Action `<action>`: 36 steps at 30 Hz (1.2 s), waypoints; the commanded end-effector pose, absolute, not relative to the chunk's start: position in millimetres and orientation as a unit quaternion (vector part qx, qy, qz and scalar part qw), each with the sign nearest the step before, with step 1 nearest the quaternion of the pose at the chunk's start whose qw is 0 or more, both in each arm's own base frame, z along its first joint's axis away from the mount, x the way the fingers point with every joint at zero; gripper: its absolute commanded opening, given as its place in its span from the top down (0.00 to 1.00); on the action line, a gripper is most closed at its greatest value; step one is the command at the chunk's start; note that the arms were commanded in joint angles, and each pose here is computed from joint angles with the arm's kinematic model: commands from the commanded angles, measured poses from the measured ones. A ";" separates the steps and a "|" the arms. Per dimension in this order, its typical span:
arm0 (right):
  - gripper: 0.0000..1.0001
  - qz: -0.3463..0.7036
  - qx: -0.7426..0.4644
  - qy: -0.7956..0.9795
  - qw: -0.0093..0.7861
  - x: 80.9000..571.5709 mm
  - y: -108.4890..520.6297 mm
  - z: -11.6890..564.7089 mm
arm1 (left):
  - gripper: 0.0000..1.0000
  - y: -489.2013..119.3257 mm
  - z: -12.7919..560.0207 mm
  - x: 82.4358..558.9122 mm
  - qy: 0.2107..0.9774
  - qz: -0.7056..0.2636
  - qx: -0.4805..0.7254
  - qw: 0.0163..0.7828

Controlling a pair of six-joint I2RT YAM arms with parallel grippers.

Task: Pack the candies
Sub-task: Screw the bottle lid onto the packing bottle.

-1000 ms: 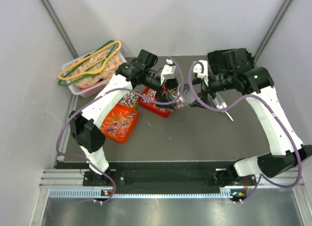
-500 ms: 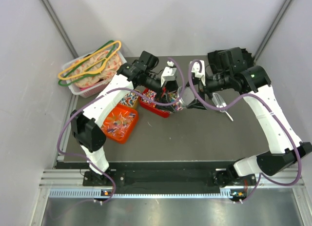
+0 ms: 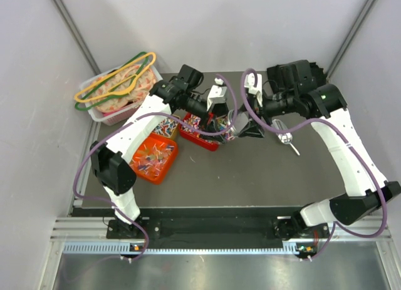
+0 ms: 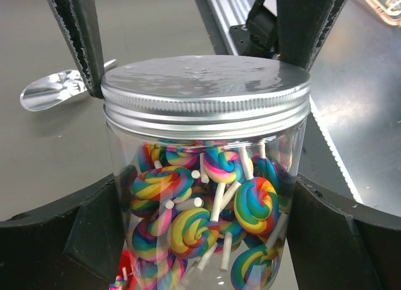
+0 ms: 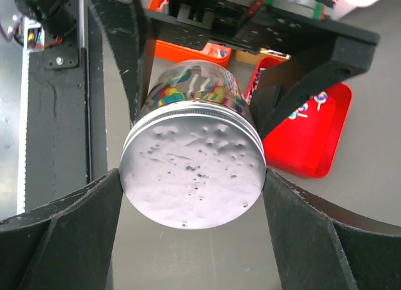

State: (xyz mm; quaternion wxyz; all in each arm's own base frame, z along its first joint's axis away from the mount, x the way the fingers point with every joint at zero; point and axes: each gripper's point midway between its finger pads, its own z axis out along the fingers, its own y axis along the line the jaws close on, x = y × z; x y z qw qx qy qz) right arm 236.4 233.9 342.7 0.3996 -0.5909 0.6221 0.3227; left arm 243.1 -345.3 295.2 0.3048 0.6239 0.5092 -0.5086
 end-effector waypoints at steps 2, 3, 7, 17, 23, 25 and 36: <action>0.27 0.327 -0.555 0.623 0.443 255.7 246.7 363.7 | 0.73 -348.7 316.7 258.8 0.488 -0.455 0.649 0.366; 0.28 0.330 -0.536 0.641 0.439 257.7 246.1 362.6 | 0.73 -348.2 316.0 263.3 0.493 -0.443 0.650 0.372; 0.31 0.346 -0.495 0.666 0.437 263.2 249.2 360.8 | 0.73 -346.6 317.9 280.6 0.504 -0.396 0.651 0.407; 0.32 0.402 -0.378 0.720 0.422 280.2 260.7 362.2 | 0.73 -338.7 341.6 322.7 0.511 -0.268 0.635 0.514; 0.32 0.448 -0.328 0.723 0.412 288.2 265.8 376.7 | 0.72 -332.5 353.2 331.3 0.497 -0.202 0.632 0.559; 0.32 0.461 -0.321 0.724 0.399 289.0 268.5 374.1 | 0.73 -332.2 356.7 330.4 0.486 -0.190 0.635 0.569; 0.33 0.530 -0.266 0.720 0.361 297.6 281.9 386.8 | 0.73 -345.0 355.3 319.0 0.447 -0.131 0.651 0.599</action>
